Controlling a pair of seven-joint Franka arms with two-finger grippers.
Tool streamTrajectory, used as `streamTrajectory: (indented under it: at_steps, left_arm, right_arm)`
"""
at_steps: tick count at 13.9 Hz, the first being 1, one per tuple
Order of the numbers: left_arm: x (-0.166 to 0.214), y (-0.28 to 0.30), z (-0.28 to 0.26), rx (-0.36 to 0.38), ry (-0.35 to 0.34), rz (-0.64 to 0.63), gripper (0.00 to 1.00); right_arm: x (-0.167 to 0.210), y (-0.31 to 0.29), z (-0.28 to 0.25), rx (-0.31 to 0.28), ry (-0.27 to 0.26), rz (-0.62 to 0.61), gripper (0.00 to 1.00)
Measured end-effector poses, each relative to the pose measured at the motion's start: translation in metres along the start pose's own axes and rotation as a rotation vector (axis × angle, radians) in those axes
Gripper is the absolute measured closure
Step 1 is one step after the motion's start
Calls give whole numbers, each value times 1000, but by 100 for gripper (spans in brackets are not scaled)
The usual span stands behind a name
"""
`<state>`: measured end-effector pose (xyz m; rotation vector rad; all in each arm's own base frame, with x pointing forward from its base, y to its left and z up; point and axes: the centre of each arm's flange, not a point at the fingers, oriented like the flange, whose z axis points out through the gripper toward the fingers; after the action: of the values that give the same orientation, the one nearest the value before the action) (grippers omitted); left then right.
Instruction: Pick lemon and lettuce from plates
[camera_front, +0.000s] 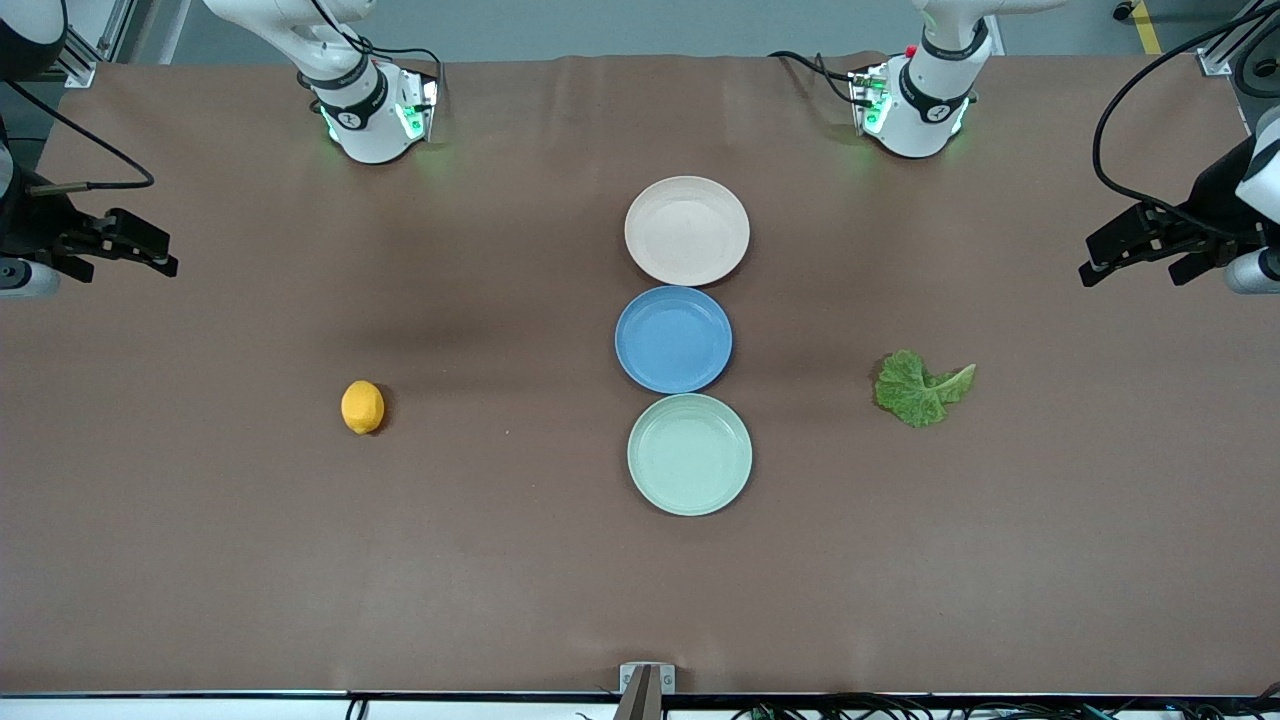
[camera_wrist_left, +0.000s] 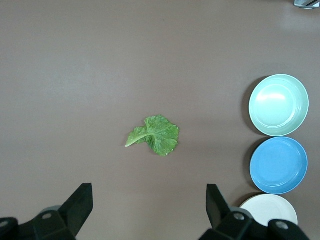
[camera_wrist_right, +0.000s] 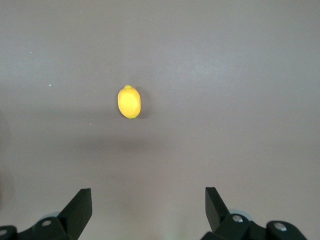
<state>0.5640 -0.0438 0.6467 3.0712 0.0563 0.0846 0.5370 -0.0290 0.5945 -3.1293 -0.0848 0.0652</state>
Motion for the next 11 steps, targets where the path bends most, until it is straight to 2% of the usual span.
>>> streamTrajectory:
  at_steps: [11]
  left_arm:
    - [0,-1,0,0,0,-2,0]
  right_arm:
    - [-6,0,-13,-7,31,-20,0]
